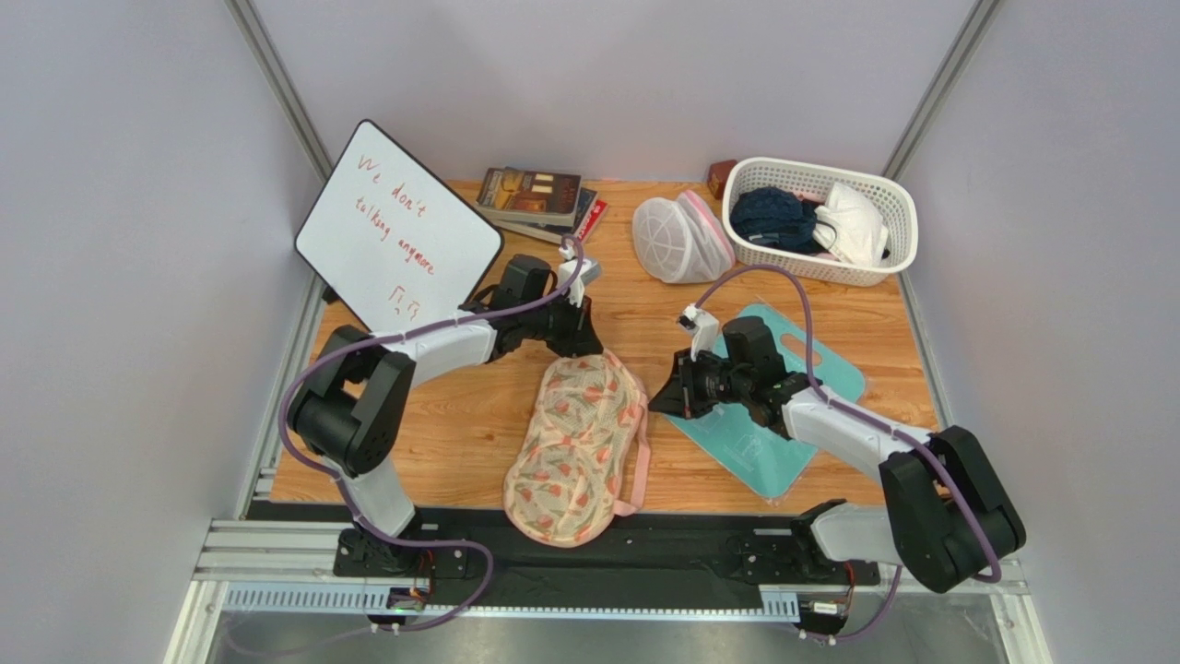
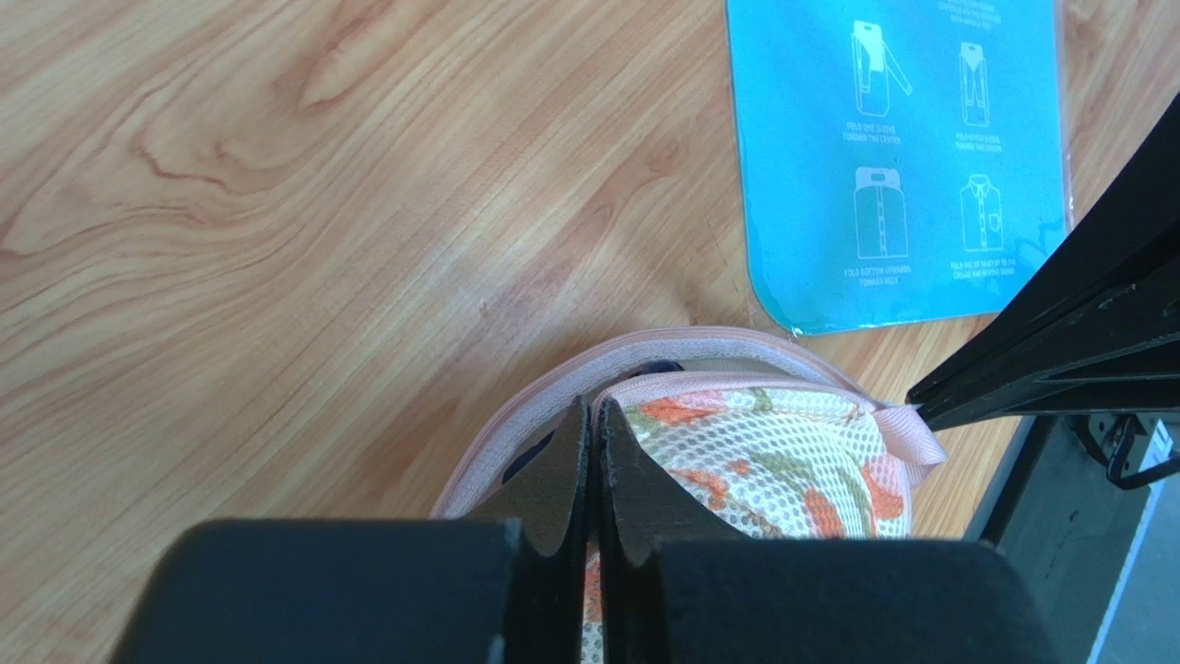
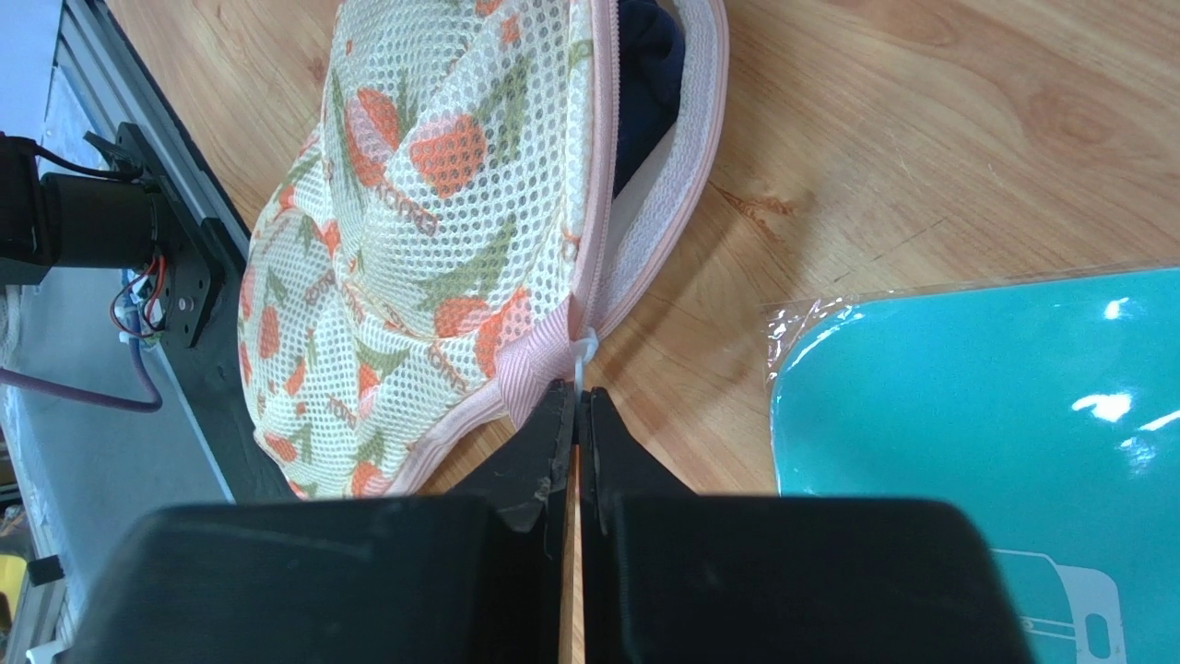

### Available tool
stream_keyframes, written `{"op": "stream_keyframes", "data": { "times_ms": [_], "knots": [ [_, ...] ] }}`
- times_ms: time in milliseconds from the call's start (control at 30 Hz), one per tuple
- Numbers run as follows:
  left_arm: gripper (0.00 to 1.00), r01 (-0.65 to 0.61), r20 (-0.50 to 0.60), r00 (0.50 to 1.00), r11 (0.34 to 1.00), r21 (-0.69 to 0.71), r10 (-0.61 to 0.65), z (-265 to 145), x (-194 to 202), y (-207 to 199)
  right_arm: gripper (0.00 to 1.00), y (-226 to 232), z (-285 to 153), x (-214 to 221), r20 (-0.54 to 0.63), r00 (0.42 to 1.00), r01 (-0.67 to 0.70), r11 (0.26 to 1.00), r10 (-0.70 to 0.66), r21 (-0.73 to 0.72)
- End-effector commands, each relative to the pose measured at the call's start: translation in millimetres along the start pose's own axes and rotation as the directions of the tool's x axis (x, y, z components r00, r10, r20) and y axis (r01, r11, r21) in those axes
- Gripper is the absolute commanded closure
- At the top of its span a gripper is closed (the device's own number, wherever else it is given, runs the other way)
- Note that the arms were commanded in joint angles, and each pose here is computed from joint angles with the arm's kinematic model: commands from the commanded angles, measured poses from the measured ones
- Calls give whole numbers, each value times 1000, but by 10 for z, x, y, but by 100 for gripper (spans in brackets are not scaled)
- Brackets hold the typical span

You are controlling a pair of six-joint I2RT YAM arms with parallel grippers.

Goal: Unzip the laundry bag and remove the bra
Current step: Unzip the laundry bag at the center of the board.

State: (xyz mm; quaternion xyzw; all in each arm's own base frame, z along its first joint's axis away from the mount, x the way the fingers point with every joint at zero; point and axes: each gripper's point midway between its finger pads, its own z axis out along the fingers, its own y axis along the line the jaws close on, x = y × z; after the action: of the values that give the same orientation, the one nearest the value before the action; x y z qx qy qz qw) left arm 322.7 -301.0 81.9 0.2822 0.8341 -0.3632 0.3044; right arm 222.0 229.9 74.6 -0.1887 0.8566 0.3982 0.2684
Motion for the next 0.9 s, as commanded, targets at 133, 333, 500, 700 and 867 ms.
{"op": "stream_keyframes", "data": {
  "times_ms": [133,333,500,700,867],
  "knots": [
    [100,0,154,988,992,-128,20,-253,-400,229,100,102,-32,56,-3,1000,-2,1000,2,-28],
    [100,37,169,986,985,-168,-9,-311,-400,335,100,116,-36,86,-5,1000,-4,1000,4,-26],
    [100,70,188,982,978,-196,-33,-363,-431,426,100,132,-35,97,-7,1000,-1,1000,0,-27],
    [100,106,206,977,970,-217,-60,-413,-468,552,100,142,-36,99,-7,1000,0,1000,-1,-28],
    [100,127,209,975,963,-236,-78,-422,-483,646,100,156,-32,123,-12,1000,-3,1000,2,-29]
  ]
}}
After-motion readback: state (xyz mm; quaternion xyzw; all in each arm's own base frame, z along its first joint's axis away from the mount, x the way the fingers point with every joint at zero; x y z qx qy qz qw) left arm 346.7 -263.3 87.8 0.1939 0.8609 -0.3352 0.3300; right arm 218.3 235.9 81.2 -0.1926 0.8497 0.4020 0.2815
